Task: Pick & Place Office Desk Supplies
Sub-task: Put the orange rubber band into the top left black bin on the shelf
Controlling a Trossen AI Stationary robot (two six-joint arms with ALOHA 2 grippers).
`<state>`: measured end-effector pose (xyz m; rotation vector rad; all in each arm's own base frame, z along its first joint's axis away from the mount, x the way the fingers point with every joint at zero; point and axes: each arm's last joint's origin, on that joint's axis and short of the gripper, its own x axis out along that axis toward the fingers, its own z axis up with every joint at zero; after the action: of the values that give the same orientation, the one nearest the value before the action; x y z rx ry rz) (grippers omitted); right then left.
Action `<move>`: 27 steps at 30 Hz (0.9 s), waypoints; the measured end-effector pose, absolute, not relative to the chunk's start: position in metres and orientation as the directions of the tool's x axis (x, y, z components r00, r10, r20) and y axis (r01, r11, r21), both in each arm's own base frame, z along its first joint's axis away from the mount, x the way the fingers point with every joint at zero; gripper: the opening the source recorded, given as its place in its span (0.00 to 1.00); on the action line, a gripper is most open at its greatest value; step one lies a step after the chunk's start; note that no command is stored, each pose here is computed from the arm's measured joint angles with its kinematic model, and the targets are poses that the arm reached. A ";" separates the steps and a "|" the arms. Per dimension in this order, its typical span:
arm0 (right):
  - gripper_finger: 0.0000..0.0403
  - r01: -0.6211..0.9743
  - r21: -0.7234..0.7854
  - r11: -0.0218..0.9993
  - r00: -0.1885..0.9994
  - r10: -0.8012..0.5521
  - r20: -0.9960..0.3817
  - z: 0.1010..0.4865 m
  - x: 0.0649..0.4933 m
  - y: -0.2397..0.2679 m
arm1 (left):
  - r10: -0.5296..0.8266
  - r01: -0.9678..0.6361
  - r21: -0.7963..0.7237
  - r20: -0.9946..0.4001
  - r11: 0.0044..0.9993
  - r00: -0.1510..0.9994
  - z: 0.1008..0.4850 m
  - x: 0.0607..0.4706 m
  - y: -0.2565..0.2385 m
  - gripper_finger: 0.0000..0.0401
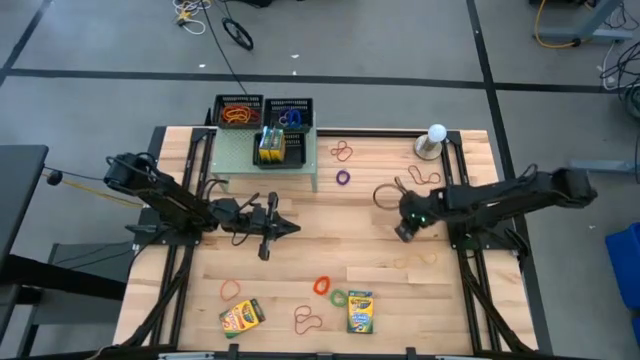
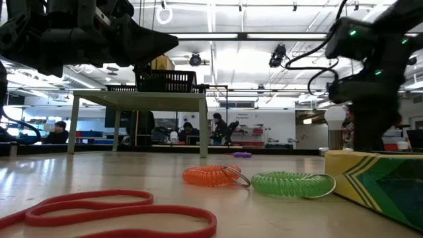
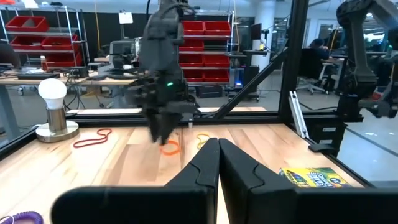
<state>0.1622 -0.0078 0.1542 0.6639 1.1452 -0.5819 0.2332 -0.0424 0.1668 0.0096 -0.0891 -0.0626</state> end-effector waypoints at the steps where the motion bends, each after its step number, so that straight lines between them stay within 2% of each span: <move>1: 0.40 0.697 0.153 0.700 0.281 -0.071 -0.957 0.157 0.161 -0.003 | -0.063 0.062 0.012 0.088 0.998 0.994 0.167 0.233 -0.042 0.03; 4: 0.40 0.621 0.092 0.779 0.248 -0.084 -0.965 0.161 0.159 0.009 | -0.063 0.061 0.021 0.088 0.998 0.994 0.167 0.233 -0.042 0.03; 7: 0.40 0.582 0.072 0.810 0.234 -0.082 -0.969 0.158 0.155 0.015 | -0.063 0.061 0.027 0.088 0.998 0.994 0.167 0.233 -0.042 0.03; 10: 0.40 0.564 0.079 0.822 0.225 -0.061 -0.972 0.156 0.154 0.018 | -0.063 0.061 0.023 0.088 0.998 0.994 0.167 0.233 -0.042 0.03; 15: 0.40 0.418 0.097 0.903 0.250 -0.011 -0.968 0.157 0.155 0.030 | -0.066 0.064 0.023 0.088 0.998 0.994 0.167 0.233 -0.043 0.03; 21: 0.39 0.380 0.005 0.925 0.230 -0.089 -0.969 0.153 0.155 0.032 | -0.065 0.063 0.022 0.088 0.998 0.994 0.167 0.233 -0.043 0.03; 27: 0.31 0.296 -0.038 0.954 0.188 -0.097 -0.977 0.136 0.168 0.035 | -0.057 0.057 -0.006 0.090 0.998 0.994 0.167 0.233 -0.042 0.03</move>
<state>0.1684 0.0354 0.1356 0.1729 1.3560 -0.2783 0.2332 -0.0423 0.1669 -0.0088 -0.0895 -0.0572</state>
